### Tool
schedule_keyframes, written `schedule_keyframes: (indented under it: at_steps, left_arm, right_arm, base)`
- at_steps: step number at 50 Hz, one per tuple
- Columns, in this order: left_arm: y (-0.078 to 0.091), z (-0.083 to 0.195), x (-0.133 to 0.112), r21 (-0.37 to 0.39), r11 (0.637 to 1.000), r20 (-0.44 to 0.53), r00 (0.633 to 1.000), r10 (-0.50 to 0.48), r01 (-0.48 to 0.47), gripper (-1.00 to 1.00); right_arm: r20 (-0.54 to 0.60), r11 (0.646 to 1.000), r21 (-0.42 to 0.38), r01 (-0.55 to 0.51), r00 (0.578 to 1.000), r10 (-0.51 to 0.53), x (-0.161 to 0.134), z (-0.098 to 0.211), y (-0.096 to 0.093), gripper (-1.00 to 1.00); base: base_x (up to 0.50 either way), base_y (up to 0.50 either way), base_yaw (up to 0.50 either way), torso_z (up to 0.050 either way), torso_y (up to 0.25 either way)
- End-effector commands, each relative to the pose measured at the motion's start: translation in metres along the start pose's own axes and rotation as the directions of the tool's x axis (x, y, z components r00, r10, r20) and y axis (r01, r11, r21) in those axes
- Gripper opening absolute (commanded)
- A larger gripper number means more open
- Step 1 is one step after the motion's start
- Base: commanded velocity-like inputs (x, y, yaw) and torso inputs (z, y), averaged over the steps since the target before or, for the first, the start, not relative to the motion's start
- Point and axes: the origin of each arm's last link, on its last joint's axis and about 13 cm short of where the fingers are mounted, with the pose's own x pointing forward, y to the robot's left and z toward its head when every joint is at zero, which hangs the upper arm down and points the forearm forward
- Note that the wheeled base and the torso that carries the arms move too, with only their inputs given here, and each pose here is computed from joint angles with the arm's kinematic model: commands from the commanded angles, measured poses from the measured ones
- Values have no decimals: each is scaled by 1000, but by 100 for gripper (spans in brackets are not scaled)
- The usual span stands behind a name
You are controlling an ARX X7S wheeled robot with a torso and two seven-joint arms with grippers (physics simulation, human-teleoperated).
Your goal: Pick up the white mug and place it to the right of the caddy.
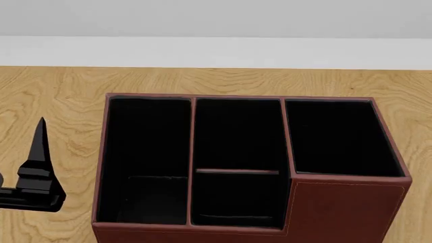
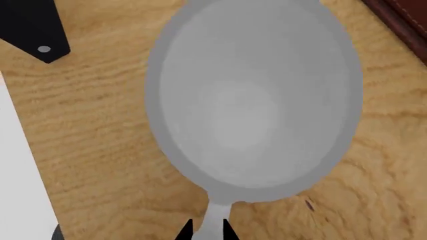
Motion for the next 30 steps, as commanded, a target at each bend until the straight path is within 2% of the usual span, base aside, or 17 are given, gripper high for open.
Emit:
schedule_keyframes:
  at_steps: [1,30]
  left_arm:
    - [1,2,-1,2,1000,9,1000,10,-10,100]
    - [7,13,-10,30,993,79,991,112,-115,100]
  right_arm:
    - [45,999,-22,23,999,-22,-10,6,1,-100]
    - [138,997,-42,64,989,-58,-42,20,4,-100]
  base:
    - [0,0,0,0,0]
    - [0,0,0,0,0]
